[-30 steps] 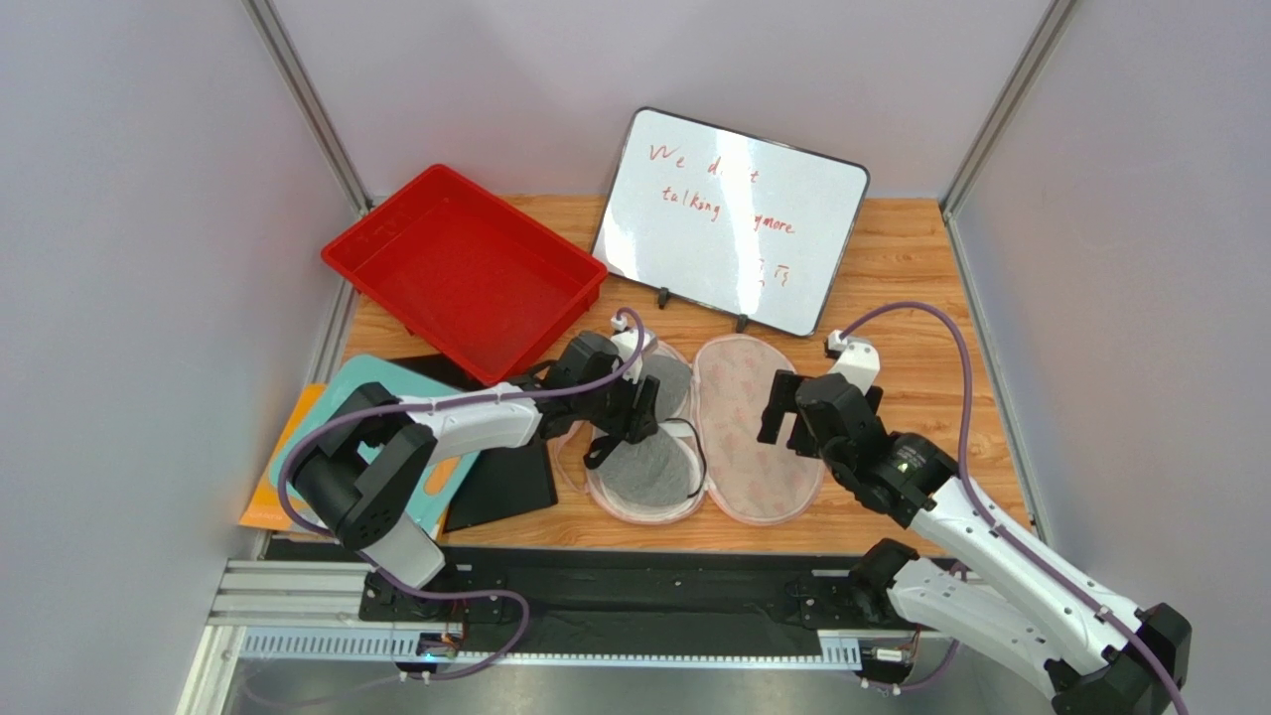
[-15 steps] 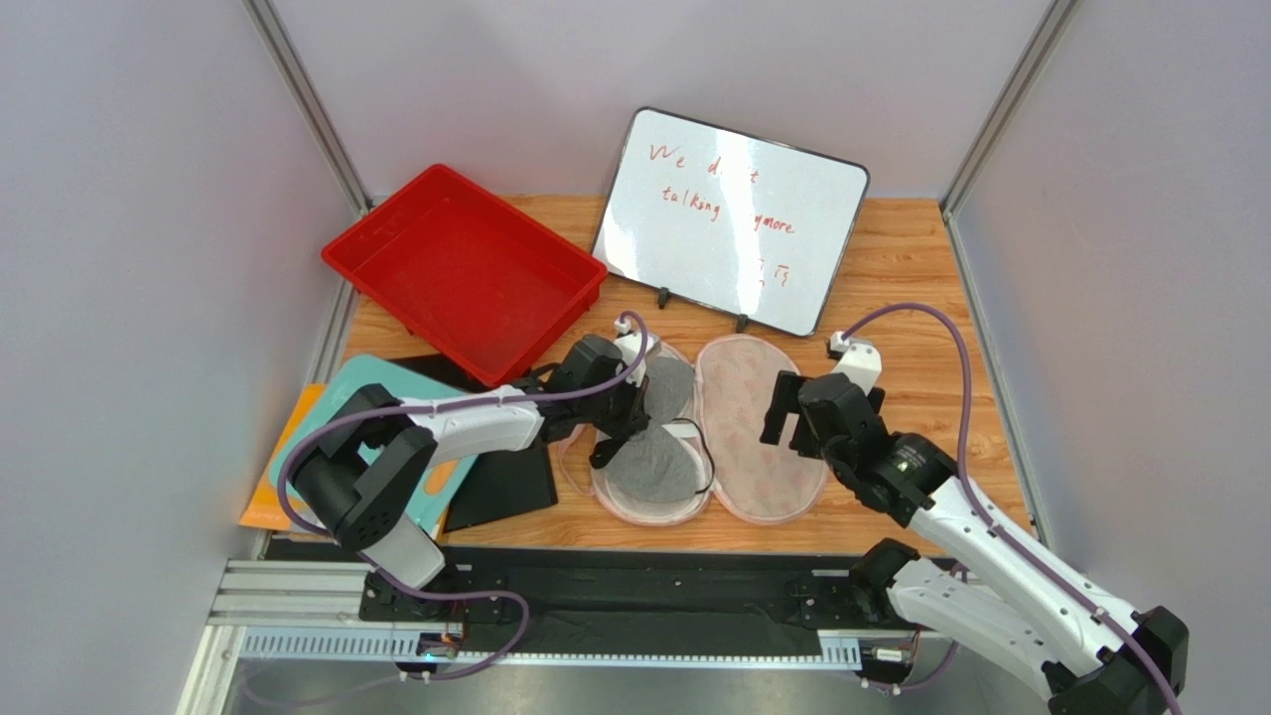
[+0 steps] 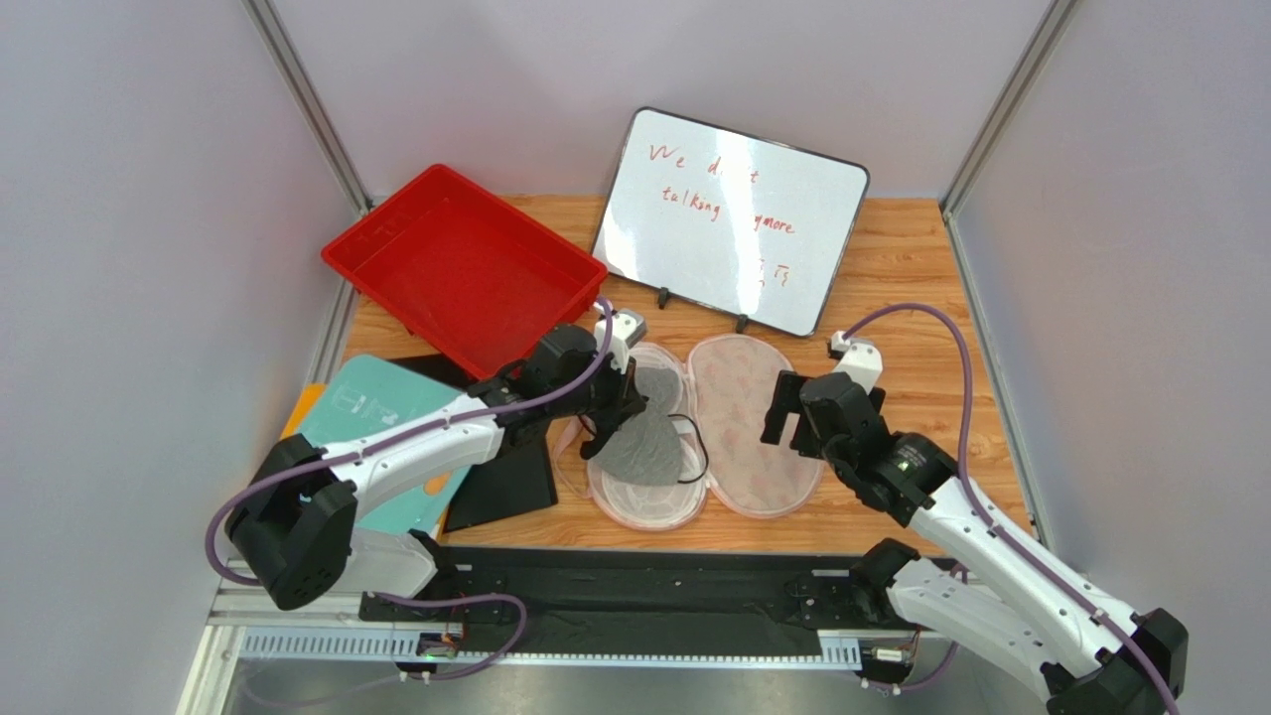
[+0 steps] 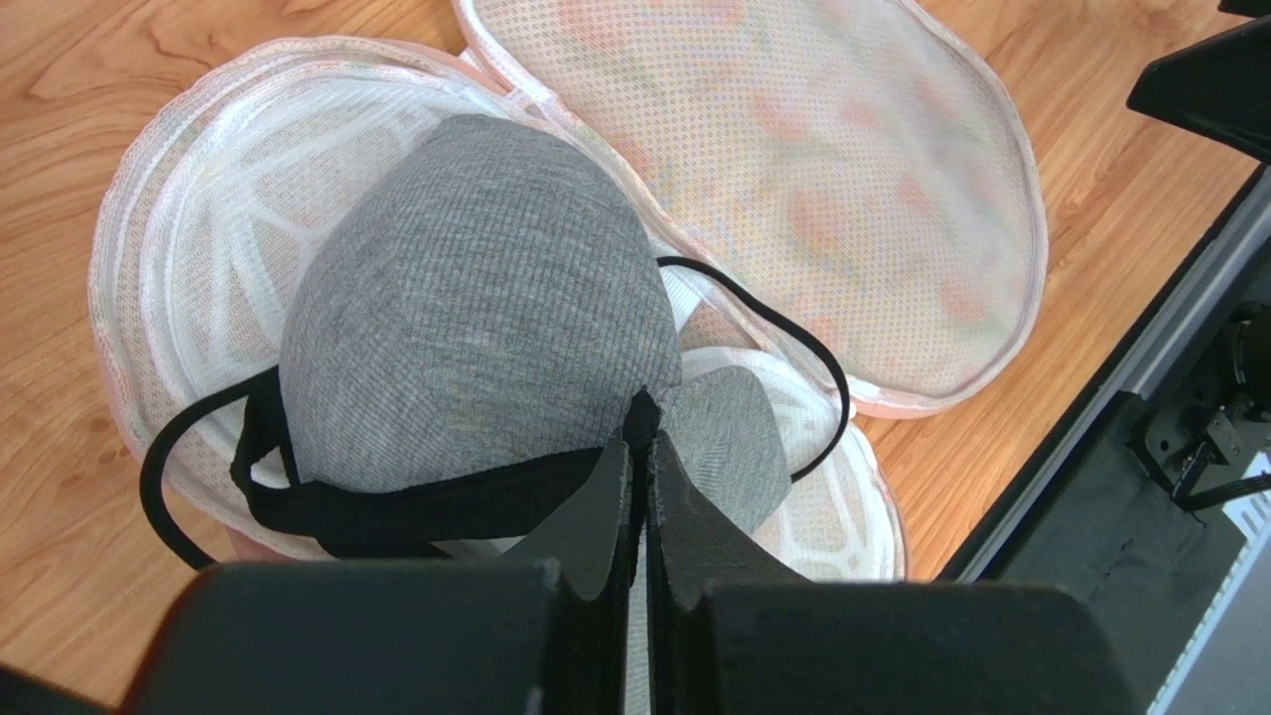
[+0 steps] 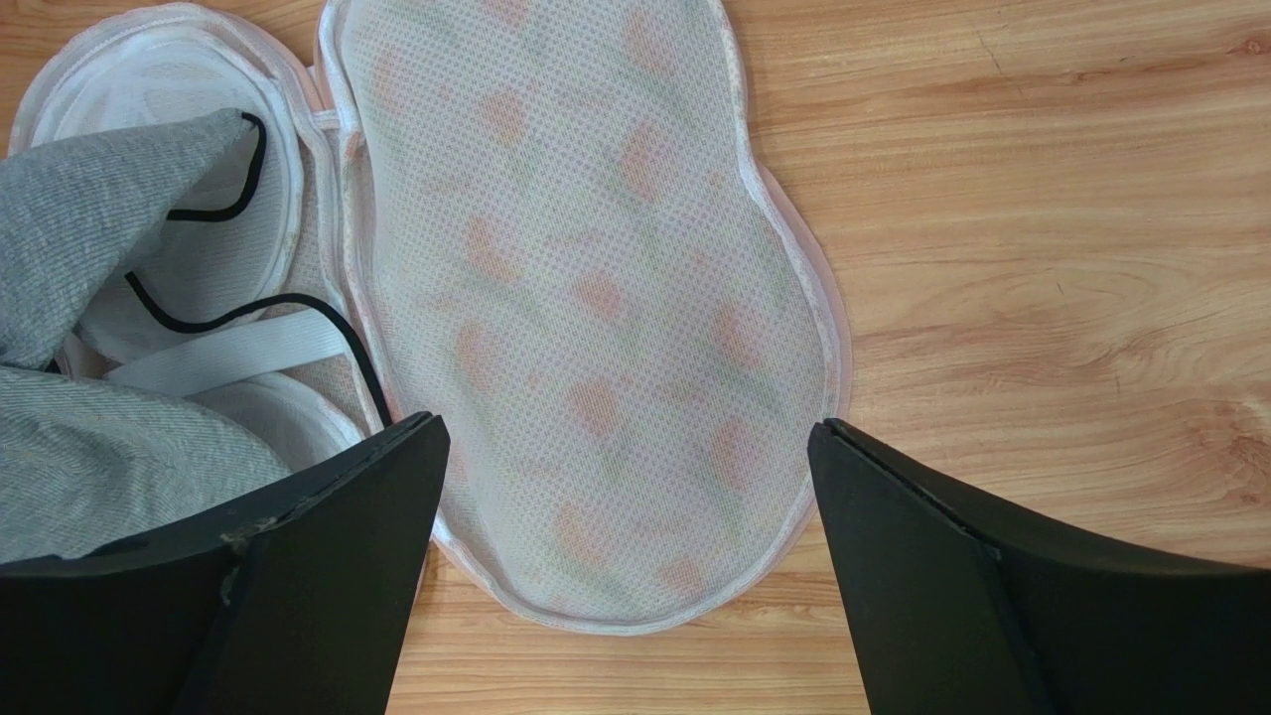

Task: Unzip the laundry bag and remove the bra
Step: Pick up the bra from the laundry bag.

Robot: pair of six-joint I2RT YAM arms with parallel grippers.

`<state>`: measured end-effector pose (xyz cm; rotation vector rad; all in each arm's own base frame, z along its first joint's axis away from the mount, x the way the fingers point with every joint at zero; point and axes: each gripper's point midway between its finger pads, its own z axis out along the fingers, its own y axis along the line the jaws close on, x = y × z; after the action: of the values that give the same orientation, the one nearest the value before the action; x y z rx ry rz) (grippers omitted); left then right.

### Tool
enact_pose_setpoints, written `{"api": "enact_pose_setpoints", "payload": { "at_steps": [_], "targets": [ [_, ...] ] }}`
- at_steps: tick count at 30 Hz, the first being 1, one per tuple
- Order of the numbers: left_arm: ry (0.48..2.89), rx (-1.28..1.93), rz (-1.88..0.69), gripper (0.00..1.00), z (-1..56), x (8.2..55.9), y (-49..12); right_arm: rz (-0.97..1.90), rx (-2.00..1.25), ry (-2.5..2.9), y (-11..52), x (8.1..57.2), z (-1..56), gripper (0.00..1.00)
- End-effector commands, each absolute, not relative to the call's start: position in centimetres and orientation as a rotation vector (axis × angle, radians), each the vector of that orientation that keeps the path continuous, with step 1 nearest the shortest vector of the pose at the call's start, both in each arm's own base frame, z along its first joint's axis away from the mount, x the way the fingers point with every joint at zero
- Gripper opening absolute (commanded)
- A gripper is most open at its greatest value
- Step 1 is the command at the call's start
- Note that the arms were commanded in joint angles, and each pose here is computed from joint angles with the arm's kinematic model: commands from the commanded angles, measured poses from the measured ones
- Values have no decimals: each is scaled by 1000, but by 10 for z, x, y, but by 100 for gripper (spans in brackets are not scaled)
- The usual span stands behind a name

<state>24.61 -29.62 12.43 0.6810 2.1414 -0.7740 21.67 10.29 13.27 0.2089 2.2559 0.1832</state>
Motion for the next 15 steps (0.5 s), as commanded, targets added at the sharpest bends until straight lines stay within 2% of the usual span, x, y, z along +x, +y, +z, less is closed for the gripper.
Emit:
{"api": "enact_pose_setpoints", "payload": {
  "at_steps": [1, 5, 15],
  "targets": [
    [2131, 721, -767, 0, 135, 243, -296, 206, 203, 2229, 105, 220, 137, 98],
    [2094, 693, -747, 0, 144, 246, -291, 212, 200, 2223, 104, 220, 139, 98],
    [1880, 624, -630, 0, 255, 262, -269, 201, 203, 2217, 102, 221, 140, 98]
  ]
}}
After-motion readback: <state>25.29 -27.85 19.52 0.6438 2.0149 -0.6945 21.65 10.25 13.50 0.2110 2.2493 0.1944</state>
